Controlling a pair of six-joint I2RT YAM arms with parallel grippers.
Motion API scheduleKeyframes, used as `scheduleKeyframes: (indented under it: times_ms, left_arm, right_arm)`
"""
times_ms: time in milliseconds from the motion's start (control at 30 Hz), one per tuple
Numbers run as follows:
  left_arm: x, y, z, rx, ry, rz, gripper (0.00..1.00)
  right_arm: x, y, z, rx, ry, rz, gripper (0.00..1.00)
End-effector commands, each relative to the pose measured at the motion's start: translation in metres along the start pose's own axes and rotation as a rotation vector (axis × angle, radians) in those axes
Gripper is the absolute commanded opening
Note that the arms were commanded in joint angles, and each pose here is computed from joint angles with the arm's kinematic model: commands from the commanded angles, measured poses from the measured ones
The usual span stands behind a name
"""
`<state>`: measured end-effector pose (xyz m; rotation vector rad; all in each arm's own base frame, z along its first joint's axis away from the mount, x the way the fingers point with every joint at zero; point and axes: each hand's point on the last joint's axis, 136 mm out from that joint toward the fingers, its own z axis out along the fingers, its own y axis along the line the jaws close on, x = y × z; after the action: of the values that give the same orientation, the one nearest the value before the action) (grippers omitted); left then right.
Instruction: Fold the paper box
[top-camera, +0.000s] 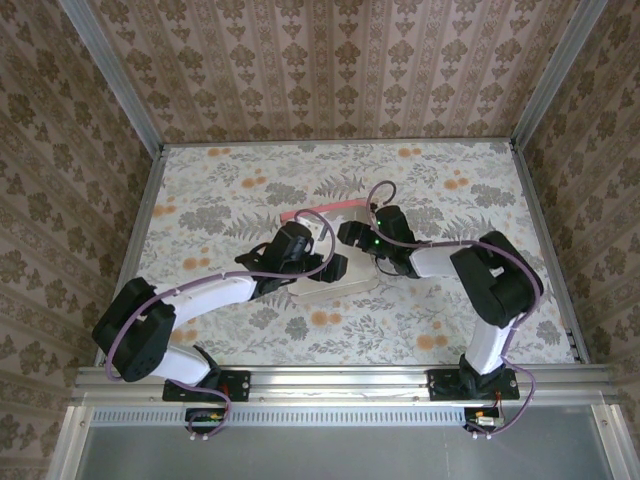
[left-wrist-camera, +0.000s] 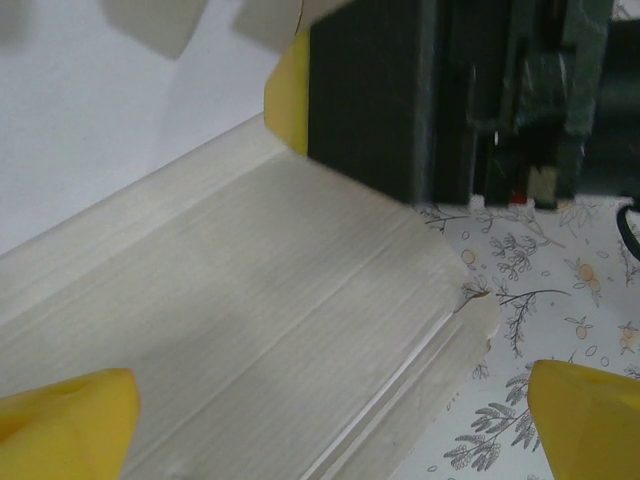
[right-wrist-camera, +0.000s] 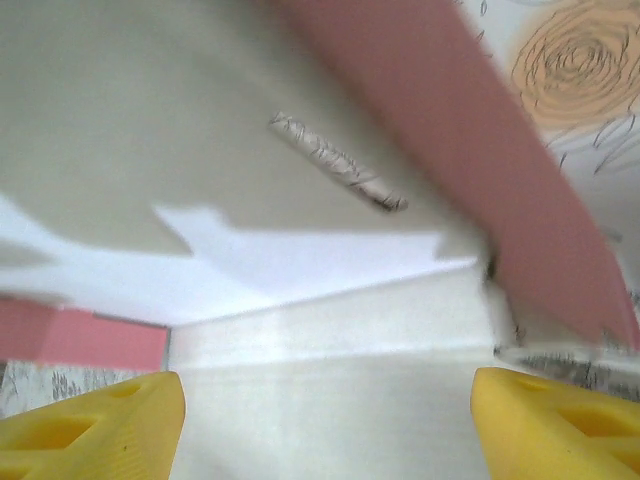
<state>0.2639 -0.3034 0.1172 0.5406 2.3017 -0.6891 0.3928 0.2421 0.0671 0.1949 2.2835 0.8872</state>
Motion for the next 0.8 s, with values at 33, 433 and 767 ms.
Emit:
scheduleKeyframes:
  times_ms: [33, 433, 767]
  left_arm:
    - [-0.033, -0.018, -0.007, 0.071, -0.086, 0.079, 1.00]
    - [-0.051, -0.042, 0.002, 0.241, -0.080, 0.125, 1.00]
    - [-0.046, -0.032, 0.000, 0.256, -0.042, 0.119, 1.00]
  right_arm:
    - [0.011, 0.008, -0.025, 0.066, 0.019, -0.069, 0.77]
    - [0.000, 0.031, -0.097, 0.169, -0.087, -0.155, 0.76]
    - [-0.015, 0.036, -0.136, 0.212, -0.133, -0.245, 0.74]
